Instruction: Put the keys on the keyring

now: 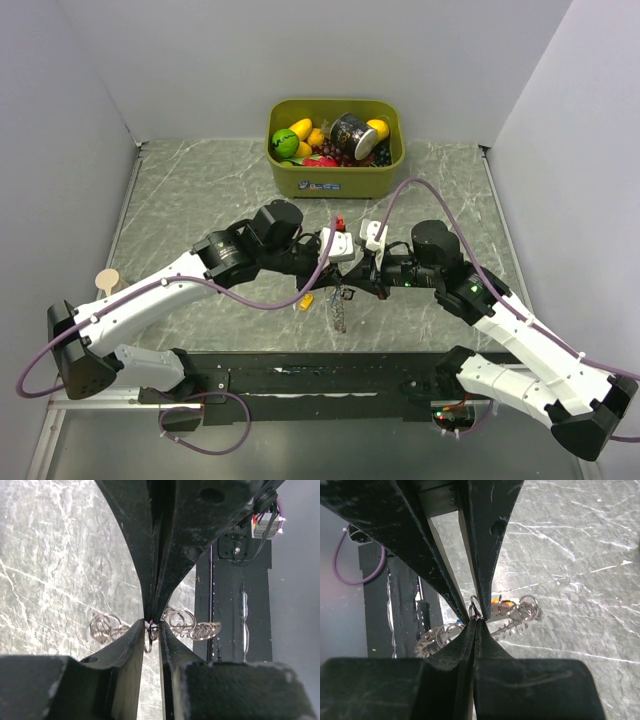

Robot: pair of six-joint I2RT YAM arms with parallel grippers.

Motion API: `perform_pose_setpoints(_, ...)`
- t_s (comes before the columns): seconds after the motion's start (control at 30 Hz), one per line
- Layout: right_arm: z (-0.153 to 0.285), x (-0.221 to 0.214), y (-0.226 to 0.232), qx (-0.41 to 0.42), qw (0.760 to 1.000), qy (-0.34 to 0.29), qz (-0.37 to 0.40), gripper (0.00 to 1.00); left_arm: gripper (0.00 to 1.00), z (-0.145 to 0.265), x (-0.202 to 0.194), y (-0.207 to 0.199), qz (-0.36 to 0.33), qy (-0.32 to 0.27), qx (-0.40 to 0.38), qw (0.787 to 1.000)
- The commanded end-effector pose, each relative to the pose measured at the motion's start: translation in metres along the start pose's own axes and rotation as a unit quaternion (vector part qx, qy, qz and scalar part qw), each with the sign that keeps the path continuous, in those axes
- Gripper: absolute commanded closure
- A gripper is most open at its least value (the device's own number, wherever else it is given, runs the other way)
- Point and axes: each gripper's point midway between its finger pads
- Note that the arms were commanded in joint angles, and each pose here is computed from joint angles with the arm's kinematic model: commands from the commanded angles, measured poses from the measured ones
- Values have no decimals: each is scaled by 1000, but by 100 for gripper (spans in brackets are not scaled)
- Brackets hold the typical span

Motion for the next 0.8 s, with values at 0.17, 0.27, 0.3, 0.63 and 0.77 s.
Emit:
perform_pose_setpoints(0.17, 5, 26, 9, 14, 998, -44, 32, 100, 88, 12, 25, 4, -37, -44, 20, 998)
perform_pose_setpoints(0.27, 7, 28, 9, 10, 998, -49, 35, 100, 86, 11, 21, 3, -34, -35, 15, 999)
perform_pose_setpoints(0.3, 6, 28, 9, 10, 998, -49, 35, 100, 82, 10, 19, 3, -31, -31, 14, 999)
perform_pose_setpoints(0.63, 7, 30, 9, 12, 998, -52, 37, 100, 74, 4, 10, 4, -24, -14, 12, 1000)
perform_pose_setpoints(0.77, 7, 29, 10, 12, 998, -50, 37, 100, 90, 0, 9, 2, -26, -12, 1, 1000)
Point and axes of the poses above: each gripper's point midway between its finger pads, its own z axis back along the fingers, its own y axis along the line the jaws close on, x = y × z, and after that the axes turned 11 degrees about -z, right-handed
